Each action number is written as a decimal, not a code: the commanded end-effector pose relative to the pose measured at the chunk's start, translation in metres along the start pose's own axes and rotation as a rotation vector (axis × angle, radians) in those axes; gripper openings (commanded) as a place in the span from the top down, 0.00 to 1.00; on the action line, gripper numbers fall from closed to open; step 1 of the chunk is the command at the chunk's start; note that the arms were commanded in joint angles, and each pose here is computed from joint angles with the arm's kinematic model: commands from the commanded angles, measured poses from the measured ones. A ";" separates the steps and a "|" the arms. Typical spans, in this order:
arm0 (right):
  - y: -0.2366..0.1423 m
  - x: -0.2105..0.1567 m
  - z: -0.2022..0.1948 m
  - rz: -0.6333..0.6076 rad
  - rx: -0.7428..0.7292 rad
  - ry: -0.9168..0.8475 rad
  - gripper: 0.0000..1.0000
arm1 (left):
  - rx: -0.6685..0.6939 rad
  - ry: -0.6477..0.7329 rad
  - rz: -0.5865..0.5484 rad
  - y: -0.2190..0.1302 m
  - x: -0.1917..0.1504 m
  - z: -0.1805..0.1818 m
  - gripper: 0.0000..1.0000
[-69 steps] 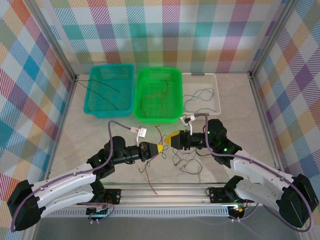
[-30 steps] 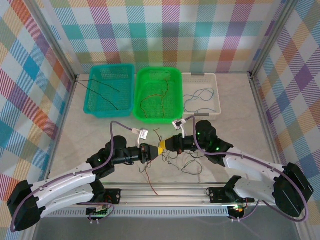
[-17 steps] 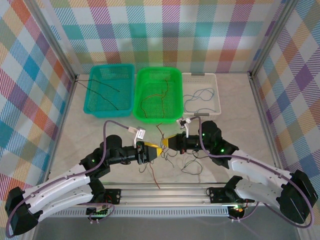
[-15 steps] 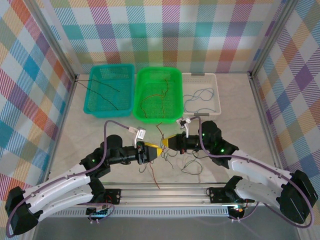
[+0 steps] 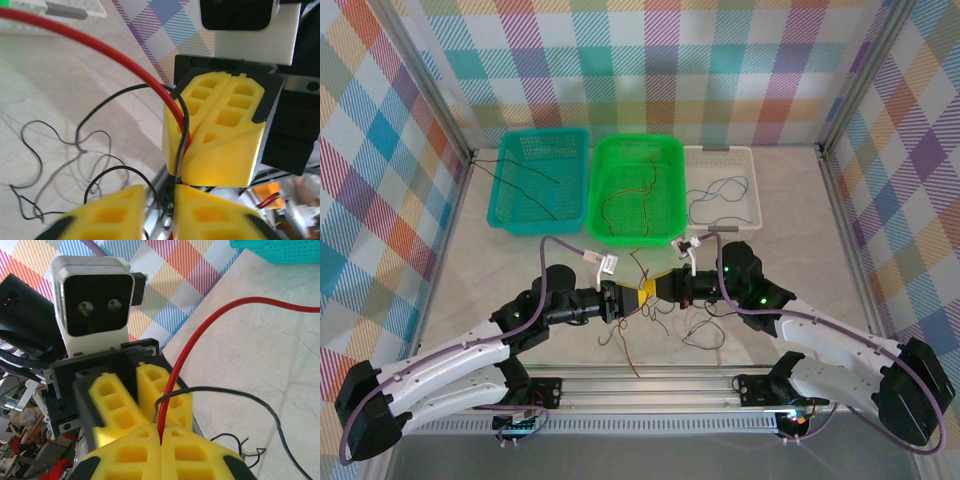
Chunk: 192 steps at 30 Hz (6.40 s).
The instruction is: Untangle the cables
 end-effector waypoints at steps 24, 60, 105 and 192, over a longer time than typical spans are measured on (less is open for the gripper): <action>-0.098 -0.006 -0.078 -0.394 -0.523 0.366 1.00 | 0.597 0.288 -0.296 -0.158 0.089 -0.054 1.00; -0.136 0.011 -0.024 -0.530 -0.447 0.260 1.00 | 1.102 0.431 -0.567 -0.146 0.330 -0.004 1.00; -0.127 0.134 0.146 -0.386 -0.142 -0.150 1.00 | 1.095 -0.232 -0.180 -0.065 0.217 0.279 0.82; -0.021 0.107 -0.053 -0.046 -1.056 0.160 0.31 | 0.962 -0.144 -0.350 -0.129 0.137 0.082 0.00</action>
Point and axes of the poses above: each hand's point on the last joint's axis, 136 mm out from that joint toward the fingers, its own y axis out along the fingers, its own z axis along the line the jaws close on, x = y × z, the point moved 10 cm from there along -y, back along the fingers, and after that the axes turned 13 degrees about y, right-handed, at the moved point
